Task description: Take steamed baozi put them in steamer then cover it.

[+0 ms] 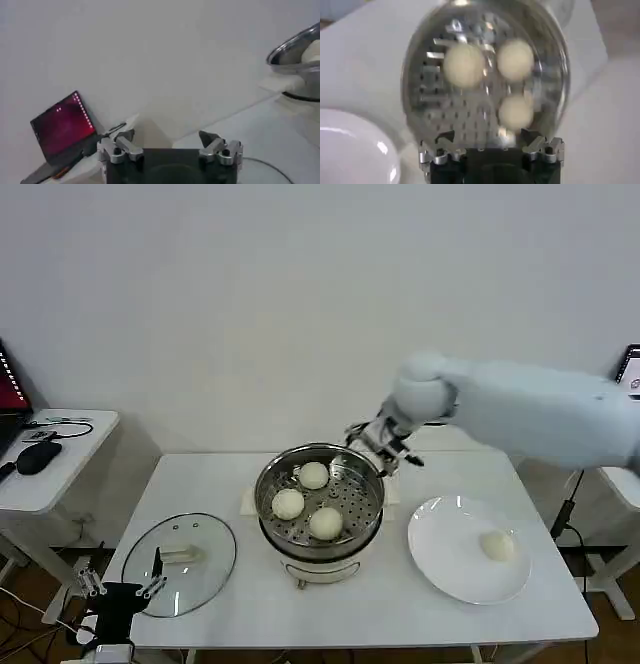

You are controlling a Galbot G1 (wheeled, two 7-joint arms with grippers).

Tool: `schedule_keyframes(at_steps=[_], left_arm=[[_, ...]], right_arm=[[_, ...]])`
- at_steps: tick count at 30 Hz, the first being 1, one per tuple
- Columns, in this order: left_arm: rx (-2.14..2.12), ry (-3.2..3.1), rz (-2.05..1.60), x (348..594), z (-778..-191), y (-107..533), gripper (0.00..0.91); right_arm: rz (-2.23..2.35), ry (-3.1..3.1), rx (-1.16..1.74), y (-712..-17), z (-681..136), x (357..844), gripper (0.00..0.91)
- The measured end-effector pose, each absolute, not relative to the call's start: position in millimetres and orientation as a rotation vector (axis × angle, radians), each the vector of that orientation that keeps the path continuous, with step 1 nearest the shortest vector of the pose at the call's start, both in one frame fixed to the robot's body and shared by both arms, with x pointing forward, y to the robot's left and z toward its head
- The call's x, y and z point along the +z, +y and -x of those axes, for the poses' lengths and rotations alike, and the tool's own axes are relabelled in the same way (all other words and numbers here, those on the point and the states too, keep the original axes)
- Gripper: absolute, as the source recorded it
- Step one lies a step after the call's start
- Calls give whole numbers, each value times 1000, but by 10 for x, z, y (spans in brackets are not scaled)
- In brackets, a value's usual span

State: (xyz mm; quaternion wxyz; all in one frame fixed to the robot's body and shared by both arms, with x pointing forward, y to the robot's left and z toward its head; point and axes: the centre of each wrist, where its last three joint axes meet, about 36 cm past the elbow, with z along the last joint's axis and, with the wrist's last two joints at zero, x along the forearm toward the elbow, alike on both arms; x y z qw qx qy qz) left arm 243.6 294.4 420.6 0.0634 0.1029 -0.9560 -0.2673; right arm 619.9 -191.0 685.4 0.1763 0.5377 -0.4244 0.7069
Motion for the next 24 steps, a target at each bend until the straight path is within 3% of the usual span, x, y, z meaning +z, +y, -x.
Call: schedule_keyframes(at_steps=[15, 24], left_arm=[[-811, -2920, -247, 4214, -2535, 2873, 907], [-811, -2915, -231, 4192, -2507, 2827, 907]], right_arm=[[-1201, -1388, 1650, -3861, -5515, 6296, 907], [-1113, -1401, 1529, -4430, -5237, 5738, 907]])
